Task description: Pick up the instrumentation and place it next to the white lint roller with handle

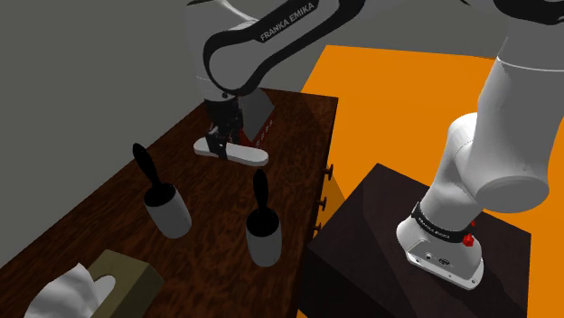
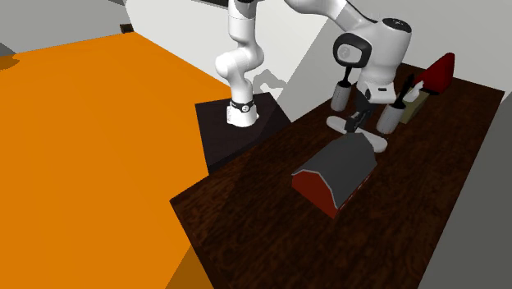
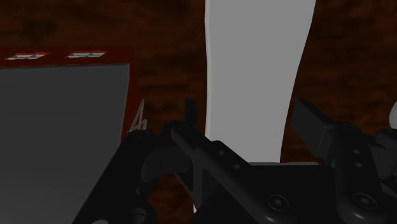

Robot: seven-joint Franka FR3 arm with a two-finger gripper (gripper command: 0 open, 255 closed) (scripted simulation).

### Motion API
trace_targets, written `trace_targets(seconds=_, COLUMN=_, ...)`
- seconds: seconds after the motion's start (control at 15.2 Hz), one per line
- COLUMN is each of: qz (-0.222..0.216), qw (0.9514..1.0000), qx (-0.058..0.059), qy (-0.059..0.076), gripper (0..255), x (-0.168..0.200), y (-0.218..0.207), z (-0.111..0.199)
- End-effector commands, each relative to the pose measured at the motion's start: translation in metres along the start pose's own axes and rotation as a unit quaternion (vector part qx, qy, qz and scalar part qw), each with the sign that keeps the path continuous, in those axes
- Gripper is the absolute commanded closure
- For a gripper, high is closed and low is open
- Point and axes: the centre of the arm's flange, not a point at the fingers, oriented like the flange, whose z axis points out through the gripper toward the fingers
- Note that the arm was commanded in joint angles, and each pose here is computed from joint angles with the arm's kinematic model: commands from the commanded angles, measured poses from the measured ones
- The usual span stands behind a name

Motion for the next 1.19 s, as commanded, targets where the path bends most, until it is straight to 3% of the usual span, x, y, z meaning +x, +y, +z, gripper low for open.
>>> trace_targets(seconds=0.0, qz=0.000, qw=1.0000, qx=0.000, qy=0.001, gripper=255, x=0.000, y=-0.001, z=0.011)
trace_targets(seconds=0.59, qz=0.000, qw=1.0000, qx=0.000, qy=0.001, gripper=255, x=0.000, y=0.000, z=0.059)
trace_targets(seconds=1.06, qz=0.000, qw=1.0000, qx=0.000, qy=0.001, gripper=255, x=0.000, y=0.000, z=0.059)
trace_targets(seconds=1.12, qz=0.000, qw=1.0000, qx=0.000, qy=0.001, gripper=0, x=0.000, y=0.000, z=0.059)
